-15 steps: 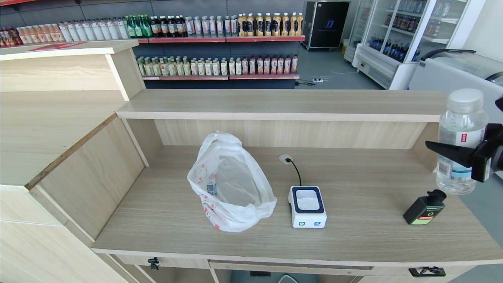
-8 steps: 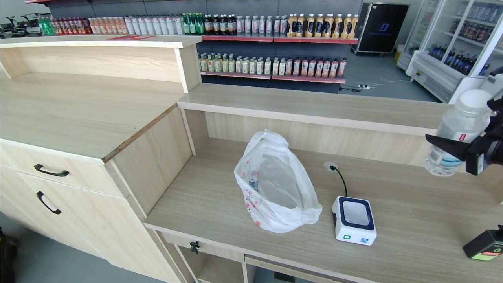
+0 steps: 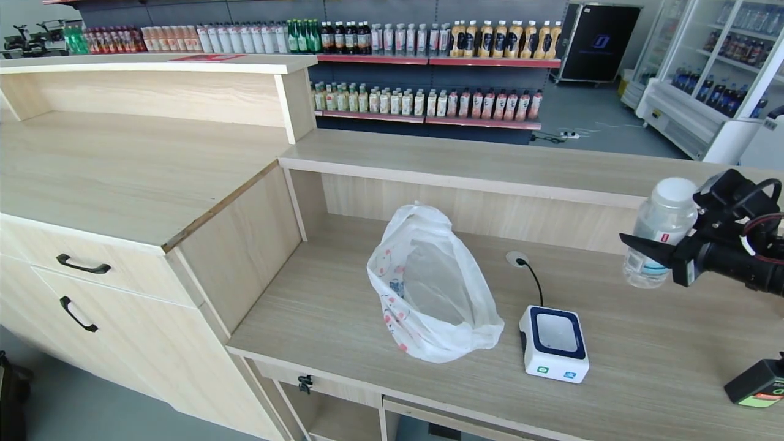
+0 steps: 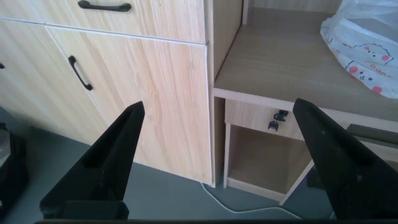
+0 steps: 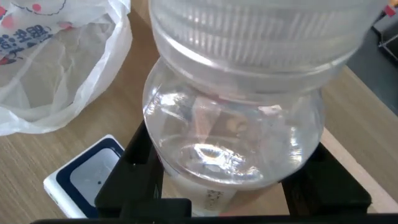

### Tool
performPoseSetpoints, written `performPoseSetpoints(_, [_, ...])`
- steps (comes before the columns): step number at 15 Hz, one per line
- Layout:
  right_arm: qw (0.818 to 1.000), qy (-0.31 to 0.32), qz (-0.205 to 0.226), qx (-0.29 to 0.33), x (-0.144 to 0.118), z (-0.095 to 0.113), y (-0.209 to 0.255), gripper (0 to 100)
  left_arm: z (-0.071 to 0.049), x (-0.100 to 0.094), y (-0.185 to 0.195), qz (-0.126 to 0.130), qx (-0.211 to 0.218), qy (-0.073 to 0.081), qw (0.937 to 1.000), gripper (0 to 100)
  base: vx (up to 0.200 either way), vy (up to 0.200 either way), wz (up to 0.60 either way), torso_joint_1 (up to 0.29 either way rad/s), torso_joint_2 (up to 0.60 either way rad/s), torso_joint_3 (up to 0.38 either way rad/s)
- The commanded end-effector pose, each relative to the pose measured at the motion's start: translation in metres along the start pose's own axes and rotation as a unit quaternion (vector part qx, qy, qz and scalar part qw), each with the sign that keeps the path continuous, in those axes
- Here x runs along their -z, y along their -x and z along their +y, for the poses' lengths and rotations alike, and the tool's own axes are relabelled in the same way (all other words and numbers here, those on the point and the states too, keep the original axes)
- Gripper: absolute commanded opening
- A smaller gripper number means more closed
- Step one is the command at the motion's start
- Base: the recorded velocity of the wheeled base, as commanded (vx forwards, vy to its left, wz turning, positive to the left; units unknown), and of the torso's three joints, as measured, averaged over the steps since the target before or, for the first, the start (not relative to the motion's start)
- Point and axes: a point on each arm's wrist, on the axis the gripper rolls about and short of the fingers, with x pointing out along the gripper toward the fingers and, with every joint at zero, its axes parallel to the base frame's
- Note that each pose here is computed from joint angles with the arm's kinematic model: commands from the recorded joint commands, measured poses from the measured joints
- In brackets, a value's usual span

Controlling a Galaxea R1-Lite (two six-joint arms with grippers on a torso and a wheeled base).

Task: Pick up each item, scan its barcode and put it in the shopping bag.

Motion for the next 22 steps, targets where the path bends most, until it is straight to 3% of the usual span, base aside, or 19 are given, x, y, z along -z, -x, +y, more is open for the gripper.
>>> performPoseSetpoints(1, [1.000,-0.003,0.010,-0.026,0.018,0.009,-0.018,0,0.000,0.000,0.000,0.001,0.000,0.000,1.0000,100,0.000,0.000,0.00,0.000,0.00,0.000])
performPoseSetpoints(7, [0.990,0.104,-0.056,-0.082,0.024,0.025,-0.043,0,0.000,0.000,0.000,0.001,0.000,0.000,1.0000,100,0.000,0.000,0.00,0.000,0.00,0.000])
performPoseSetpoints(14, [0.972,0.149,-0.109,-0.148,0.030,0.041,-0.061,0,0.000,0.000,0.000,0.000,-0.001,0.000,1.0000,100,0.000,0.000,0.00,0.000,0.00,0.000])
performPoseSetpoints(22, [0.958,0.197,-0.119,-0.170,0.040,0.052,-0.072,0,0.000,0.000,0.000,0.000,-0.001,0.000,1.0000,100,0.000,0.000,0.00,0.000,0.00,0.000])
